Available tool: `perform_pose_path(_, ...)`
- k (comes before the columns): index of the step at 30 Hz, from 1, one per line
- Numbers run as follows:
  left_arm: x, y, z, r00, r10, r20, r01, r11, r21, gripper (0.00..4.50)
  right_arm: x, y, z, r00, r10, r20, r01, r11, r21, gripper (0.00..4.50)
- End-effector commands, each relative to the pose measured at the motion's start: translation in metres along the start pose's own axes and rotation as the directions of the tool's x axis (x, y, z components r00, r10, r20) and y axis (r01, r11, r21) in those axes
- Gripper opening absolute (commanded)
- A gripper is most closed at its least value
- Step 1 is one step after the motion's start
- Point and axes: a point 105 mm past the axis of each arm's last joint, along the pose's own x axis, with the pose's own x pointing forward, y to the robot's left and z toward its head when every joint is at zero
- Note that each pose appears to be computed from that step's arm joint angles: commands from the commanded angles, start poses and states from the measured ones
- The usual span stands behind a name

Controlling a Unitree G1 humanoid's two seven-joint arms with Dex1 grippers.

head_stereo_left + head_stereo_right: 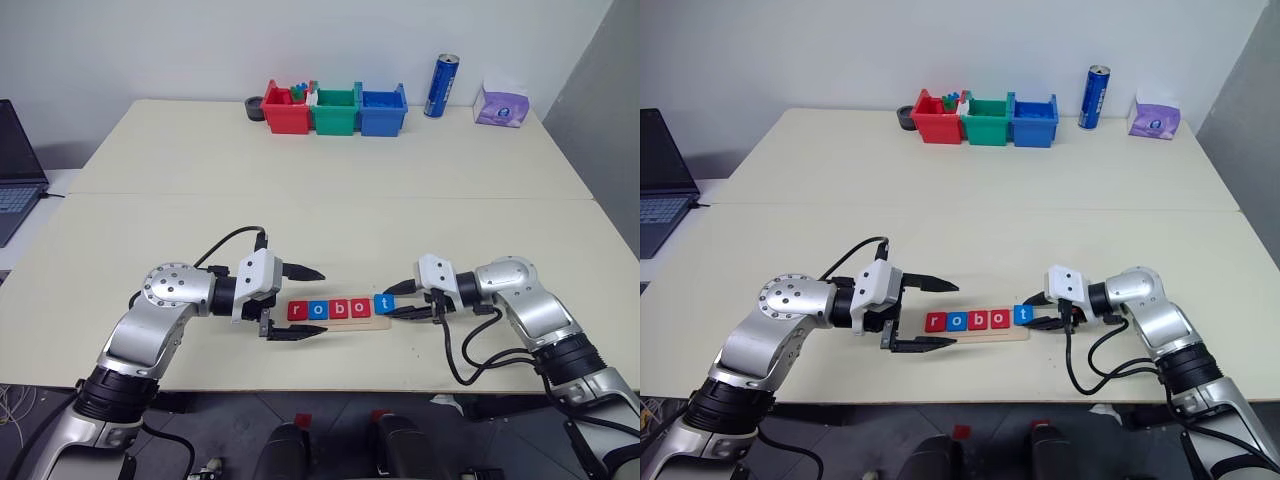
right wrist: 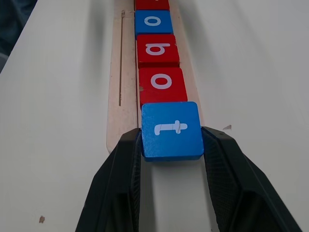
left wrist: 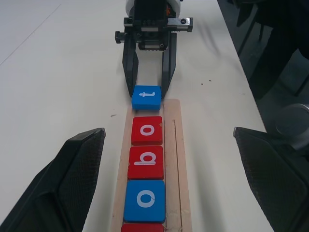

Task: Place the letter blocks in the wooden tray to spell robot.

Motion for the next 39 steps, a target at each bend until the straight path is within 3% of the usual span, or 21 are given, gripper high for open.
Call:
perform_pose_path(1,0.002,-0.002,0.010,1.000,-0.013,0.023,0.012,0.999,0.036,4.50,0.002,-0.004,0.008,1.000,0.006,0.003,-0.006,0.998,-0.055,1.45)
perform_pose_path(21,0.005,0.002,0.013,0.999,-0.014,0.028,0.013,0.999,0.049,4.50,0.004,-0.006,0.006,1.000,0.016,-0.019,-0.018,0.997,-0.081,1.45)
perform_pose_path(30,0.006,0.002,0.014,0.999,-0.012,0.030,0.010,0.999,0.052,4.50,0.002,-0.004,0.006,0.999,0.029,-0.016,-0.030,0.997,-0.073,4.48)
perform_pose_path(39,0.007,0.002,0.014,0.999,-0.016,0.035,0.014,0.999,0.052,4.50,-0.012,-0.015,0.016,0.999,-0.020,0.034,0.019,1.000,0.025,4.48)
